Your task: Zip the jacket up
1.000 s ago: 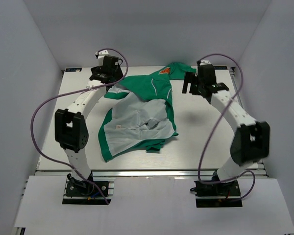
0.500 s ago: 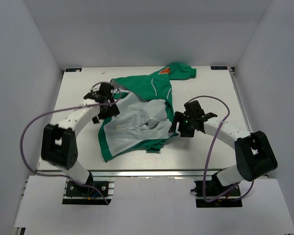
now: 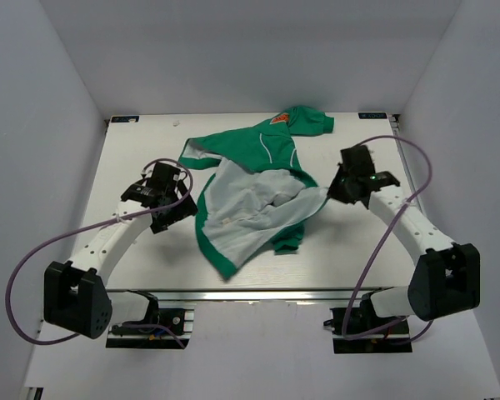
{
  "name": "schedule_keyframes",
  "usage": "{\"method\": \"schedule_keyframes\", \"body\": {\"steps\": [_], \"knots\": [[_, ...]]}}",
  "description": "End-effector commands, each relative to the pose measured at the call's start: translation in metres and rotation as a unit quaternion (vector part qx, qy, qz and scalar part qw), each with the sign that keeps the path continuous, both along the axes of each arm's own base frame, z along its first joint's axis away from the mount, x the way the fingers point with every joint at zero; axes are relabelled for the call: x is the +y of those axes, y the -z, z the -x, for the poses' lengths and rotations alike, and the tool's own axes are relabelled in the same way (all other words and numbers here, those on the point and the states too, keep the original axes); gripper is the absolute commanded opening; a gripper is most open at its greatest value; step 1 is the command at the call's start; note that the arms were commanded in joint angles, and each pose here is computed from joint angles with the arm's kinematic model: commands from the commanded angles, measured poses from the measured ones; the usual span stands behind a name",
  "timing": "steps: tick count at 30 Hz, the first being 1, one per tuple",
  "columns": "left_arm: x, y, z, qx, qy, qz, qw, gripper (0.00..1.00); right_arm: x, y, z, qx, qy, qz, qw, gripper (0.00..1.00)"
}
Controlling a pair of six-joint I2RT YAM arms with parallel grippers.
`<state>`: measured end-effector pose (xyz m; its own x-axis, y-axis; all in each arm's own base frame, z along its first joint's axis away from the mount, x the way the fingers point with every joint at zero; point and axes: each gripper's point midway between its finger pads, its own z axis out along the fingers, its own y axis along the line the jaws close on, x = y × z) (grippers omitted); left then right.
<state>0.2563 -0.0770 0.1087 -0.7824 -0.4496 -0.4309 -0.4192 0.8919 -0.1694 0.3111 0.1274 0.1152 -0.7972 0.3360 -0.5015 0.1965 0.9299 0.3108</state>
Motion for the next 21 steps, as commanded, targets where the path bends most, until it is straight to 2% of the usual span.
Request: {"method": "schedule_keyframes", "body": {"steps": [1,2,4,5,7,8,9,10,12,14,15,17,18,20,21], "knots": [[-0.010,-0.028,-0.043,-0.069,0.018,0.003,0.997,0.98,-0.077,-0.038,-0.015,-0.021,0.094,0.113,0.989,0.00],[-0.012,-0.038,-0.062,-0.094,0.021,-0.003,0.995,0.98,-0.098,-0.036,-0.026,-0.007,0.115,0.121,0.986,0.00],[-0.014,-0.036,-0.071,-0.091,0.022,-0.007,0.996,0.98,-0.102,-0.037,-0.035,-0.008,0.106,0.118,0.987,0.00],[-0.020,-0.053,-0.088,-0.117,0.026,0.000,0.993,0.98,-0.116,-0.035,-0.052,-0.001,0.119,0.115,0.986,0.00],[-0.025,-0.051,-0.106,-0.115,0.039,-0.006,0.993,0.98,-0.123,-0.034,-0.074,0.009,0.113,0.096,0.989,0.00],[-0.031,-0.065,-0.121,-0.133,0.048,-0.005,0.990,0.98,-0.130,-0.019,-0.086,0.034,0.101,0.100,0.989,0.03],[-0.033,-0.066,-0.129,-0.136,0.053,-0.007,0.989,0.98,-0.128,-0.040,-0.107,0.008,0.091,0.097,0.991,0.24],[-0.035,-0.055,-0.137,-0.124,0.060,-0.014,0.990,0.98,-0.130,-0.041,-0.116,0.004,0.086,0.105,0.991,0.38],[-0.033,-0.065,-0.158,-0.140,0.076,-0.043,0.986,0.98,-0.134,-0.049,-0.132,-0.012,0.081,0.121,0.989,0.55],[-0.036,-0.055,-0.176,-0.139,0.115,-0.066,0.981,0.98,-0.148,-0.058,-0.131,-0.023,0.091,0.127,0.988,0.66],[-0.044,-0.072,-0.191,-0.161,0.131,-0.061,0.976,0.98,-0.148,-0.053,-0.124,-0.014,0.091,0.125,0.988,0.72],[-0.060,-0.068,-0.214,-0.171,0.186,-0.062,0.966,0.98,-0.142,-0.058,-0.105,-0.013,0.094,0.110,0.989,0.81],[-0.076,-0.084,-0.228,-0.198,0.212,-0.039,0.956,0.98,-0.129,-0.035,-0.084,0.016,0.074,0.083,0.994,0.89],[-0.100,-0.073,-0.253,-0.218,0.270,-0.019,0.938,0.98,-0.104,-0.042,-0.065,-0.019,0.041,0.030,0.999,0.89],[-0.112,-0.091,-0.269,-0.245,0.282,-0.008,0.927,0.98,-0.094,-0.036,-0.054,-0.021,0.026,0.009,0.999,0.89]]}}
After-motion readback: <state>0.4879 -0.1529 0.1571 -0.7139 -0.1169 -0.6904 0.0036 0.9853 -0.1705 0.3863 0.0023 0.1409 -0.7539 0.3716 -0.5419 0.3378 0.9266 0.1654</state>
